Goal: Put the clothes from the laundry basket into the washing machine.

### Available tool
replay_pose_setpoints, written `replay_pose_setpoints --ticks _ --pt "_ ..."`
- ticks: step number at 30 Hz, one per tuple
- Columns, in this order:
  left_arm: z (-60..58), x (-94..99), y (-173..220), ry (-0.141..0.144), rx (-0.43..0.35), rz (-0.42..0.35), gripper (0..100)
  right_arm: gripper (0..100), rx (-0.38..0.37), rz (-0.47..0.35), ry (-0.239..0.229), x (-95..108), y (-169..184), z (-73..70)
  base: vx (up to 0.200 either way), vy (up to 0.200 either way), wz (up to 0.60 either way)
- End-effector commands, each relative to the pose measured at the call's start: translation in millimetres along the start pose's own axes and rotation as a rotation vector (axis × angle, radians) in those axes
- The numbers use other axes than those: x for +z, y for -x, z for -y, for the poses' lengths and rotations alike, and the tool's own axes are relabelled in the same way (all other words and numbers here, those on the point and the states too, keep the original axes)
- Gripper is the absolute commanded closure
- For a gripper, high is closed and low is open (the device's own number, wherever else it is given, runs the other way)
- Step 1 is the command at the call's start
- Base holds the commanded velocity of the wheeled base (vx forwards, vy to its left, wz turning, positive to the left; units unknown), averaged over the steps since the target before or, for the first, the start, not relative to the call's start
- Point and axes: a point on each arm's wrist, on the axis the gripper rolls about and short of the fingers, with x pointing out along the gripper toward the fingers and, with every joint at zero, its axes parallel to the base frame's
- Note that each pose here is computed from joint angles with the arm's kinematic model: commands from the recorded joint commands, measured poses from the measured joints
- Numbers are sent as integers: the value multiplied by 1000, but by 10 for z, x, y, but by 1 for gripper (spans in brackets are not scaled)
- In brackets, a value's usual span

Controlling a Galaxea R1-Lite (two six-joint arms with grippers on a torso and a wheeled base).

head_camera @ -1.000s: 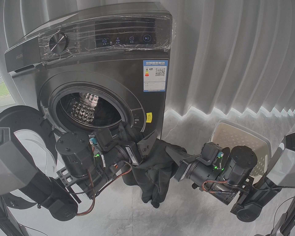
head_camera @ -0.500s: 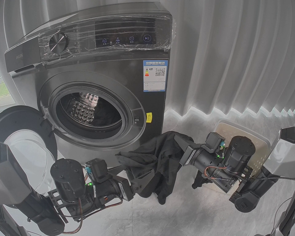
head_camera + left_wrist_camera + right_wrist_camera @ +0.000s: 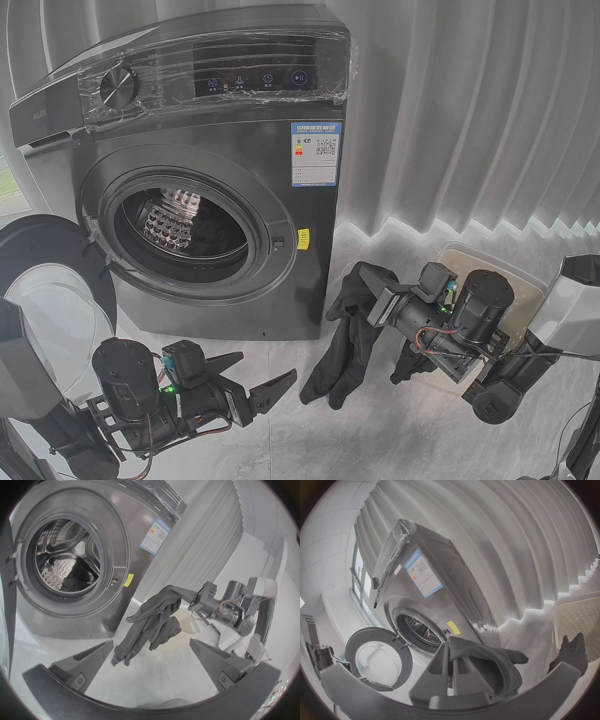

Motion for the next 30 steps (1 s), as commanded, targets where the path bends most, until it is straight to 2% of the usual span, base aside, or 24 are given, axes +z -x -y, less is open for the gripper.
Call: replay_pose_setpoints --ticks 1,4,10,19,20,23,25,30 --pt "-113 -118 -71 -67 41 -50 0 100 58 -6 -7 -15 38 -185 0 0 0" --pt "-180 -182 -129 -130 58 -56 0 100 122 3 -19 33 110 -388 0 0 0" --pt "-223 -255 -234 -182 55 -64 0 100 194 64 -32 240 209 -605 0 0 0" --pt "-184 -207 -325 -195 32 -30 0 100 212 102 -37 371 262 -651 0 0 0" --pt "-166 -151 -371 -204 22 0 0 100 213 102 -37 372 267 -655 0 0 0" --pt "-156 -128 -394 -221 10 11 0 100 222 103 -39 372 273 -680 0 0 0" --pt "-138 -120 -408 -233 -22 11 0 100 225 99 -40 361 275 -691 0 0 0" --pt "-86 -120 -420 -239 -70 9 0 100 230 95 -41 351 281 -711 0 0 0"
